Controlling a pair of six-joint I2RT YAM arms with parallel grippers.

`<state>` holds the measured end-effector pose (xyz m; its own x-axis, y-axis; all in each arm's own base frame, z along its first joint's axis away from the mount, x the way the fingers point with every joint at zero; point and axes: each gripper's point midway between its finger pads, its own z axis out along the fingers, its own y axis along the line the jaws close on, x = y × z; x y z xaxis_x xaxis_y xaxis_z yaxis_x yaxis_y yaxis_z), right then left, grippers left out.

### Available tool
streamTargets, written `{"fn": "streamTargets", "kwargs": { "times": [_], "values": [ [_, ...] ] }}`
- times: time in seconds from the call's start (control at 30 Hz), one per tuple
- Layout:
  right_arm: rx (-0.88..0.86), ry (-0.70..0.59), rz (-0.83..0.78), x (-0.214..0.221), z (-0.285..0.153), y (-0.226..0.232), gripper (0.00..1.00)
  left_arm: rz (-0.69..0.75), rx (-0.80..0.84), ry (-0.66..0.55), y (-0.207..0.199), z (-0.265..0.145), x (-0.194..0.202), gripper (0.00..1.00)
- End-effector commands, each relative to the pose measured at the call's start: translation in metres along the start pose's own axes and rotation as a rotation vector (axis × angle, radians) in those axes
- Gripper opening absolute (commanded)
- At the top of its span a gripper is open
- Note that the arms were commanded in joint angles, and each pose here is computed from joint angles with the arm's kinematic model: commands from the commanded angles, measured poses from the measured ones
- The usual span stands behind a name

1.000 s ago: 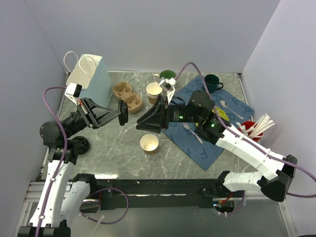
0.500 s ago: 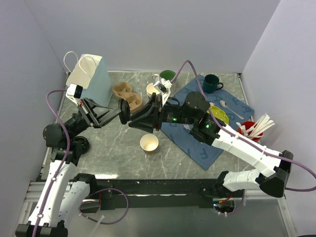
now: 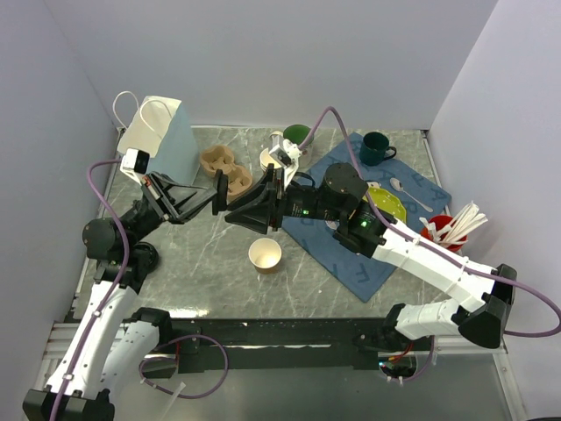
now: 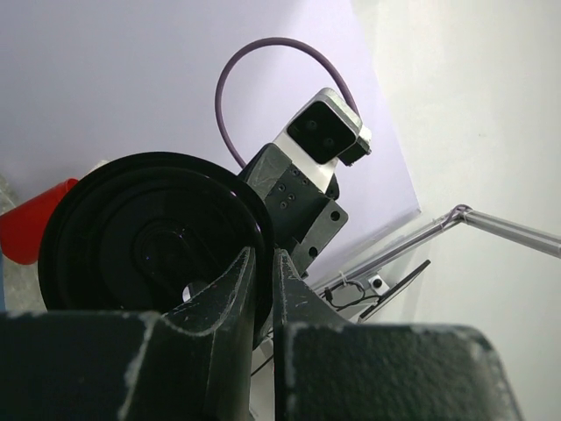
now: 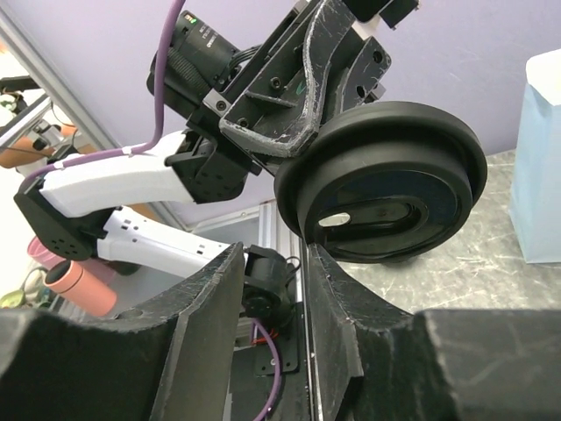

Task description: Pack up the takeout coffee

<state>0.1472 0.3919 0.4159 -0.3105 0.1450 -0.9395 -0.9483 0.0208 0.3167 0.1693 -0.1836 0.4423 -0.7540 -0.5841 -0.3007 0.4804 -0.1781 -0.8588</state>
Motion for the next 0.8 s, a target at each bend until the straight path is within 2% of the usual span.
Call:
{"fn": "streamTargets", "kwargs": {
  "times": [0.0,0.33,0.53,0.6,0.77],
  "values": [
    [0.035,-0.095,-0.075,-0.031,0.005,0.001,0.44,0.026,0.049,0.008,-0.018,0.001,0.005,0.01],
    [0.110,-0.129,-0.088,-0.035,-0.007,-0.007,0.40,0.036,0.004,-0.020,-0.014,0.001,0.002,0.01],
    [0.105,-0.126,-0.103,-0.035,-0.009,-0.004,0.44,0.032,-0.008,-0.037,-0.012,0.002,0.000,0.01],
    [0.102,-0.117,-0.106,-0.034,-0.009,-0.004,0.38,0.028,-0.002,-0.047,-0.013,0.001,-0.001,0.01],
    [0.081,-0.115,-0.096,-0.031,-0.009,-0.001,0.37,0.006,0.017,-0.093,-0.016,0.002,-0.007,0.01]
  ]
}}
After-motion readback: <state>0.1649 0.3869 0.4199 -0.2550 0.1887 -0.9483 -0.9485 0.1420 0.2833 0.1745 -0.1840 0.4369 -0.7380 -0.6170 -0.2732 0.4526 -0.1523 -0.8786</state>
